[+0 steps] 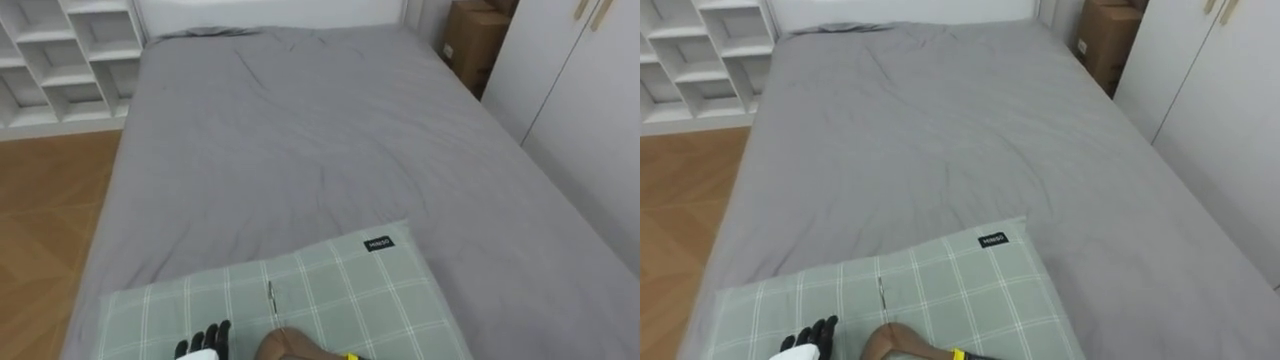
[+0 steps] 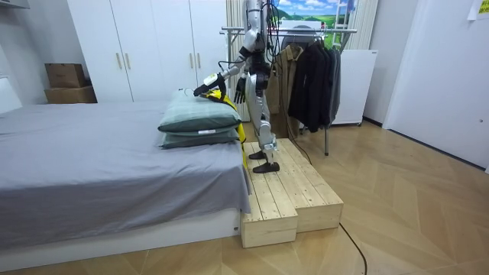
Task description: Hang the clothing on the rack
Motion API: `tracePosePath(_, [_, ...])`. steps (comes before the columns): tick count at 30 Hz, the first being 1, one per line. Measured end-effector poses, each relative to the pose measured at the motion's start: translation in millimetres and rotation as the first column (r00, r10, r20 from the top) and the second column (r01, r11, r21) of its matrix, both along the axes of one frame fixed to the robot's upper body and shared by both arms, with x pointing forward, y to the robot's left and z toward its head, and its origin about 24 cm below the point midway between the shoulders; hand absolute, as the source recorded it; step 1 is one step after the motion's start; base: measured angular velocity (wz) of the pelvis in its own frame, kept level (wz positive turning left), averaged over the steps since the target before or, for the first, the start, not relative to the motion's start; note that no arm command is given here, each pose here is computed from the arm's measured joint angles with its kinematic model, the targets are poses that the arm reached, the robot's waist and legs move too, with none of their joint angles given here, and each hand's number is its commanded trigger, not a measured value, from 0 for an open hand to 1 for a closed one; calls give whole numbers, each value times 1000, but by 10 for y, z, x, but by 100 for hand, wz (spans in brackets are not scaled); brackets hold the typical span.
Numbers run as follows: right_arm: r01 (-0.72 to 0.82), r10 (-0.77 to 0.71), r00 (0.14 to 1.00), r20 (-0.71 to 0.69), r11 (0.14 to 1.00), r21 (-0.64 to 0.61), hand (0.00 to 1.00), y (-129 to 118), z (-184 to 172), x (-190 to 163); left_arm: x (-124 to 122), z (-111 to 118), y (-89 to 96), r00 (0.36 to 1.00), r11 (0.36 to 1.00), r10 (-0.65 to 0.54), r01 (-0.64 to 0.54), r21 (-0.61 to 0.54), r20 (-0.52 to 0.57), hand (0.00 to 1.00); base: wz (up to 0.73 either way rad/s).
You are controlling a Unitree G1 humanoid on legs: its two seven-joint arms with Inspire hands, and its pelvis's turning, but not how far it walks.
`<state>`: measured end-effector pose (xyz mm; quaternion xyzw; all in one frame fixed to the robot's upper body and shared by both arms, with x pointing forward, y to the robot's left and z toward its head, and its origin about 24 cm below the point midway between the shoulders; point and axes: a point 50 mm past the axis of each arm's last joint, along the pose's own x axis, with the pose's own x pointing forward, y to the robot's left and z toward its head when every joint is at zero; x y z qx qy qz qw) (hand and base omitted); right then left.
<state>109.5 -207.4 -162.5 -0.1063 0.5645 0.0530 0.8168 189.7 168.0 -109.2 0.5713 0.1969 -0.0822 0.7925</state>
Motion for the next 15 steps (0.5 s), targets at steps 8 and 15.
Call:
tracePosePath(8, [3, -3, 1000, 14, 1000, 23, 0, 102, 3, 80, -1, -20, -2, 1000, 1000, -14, 13, -3, -13, 0, 0])
tracePosePath(15, [-14, 14, 1000, 17, 1000, 20, 0, 144, 16, 172, 98, -41, -31, 999, 1000, 7, -7, -20, -33, 0, 1])
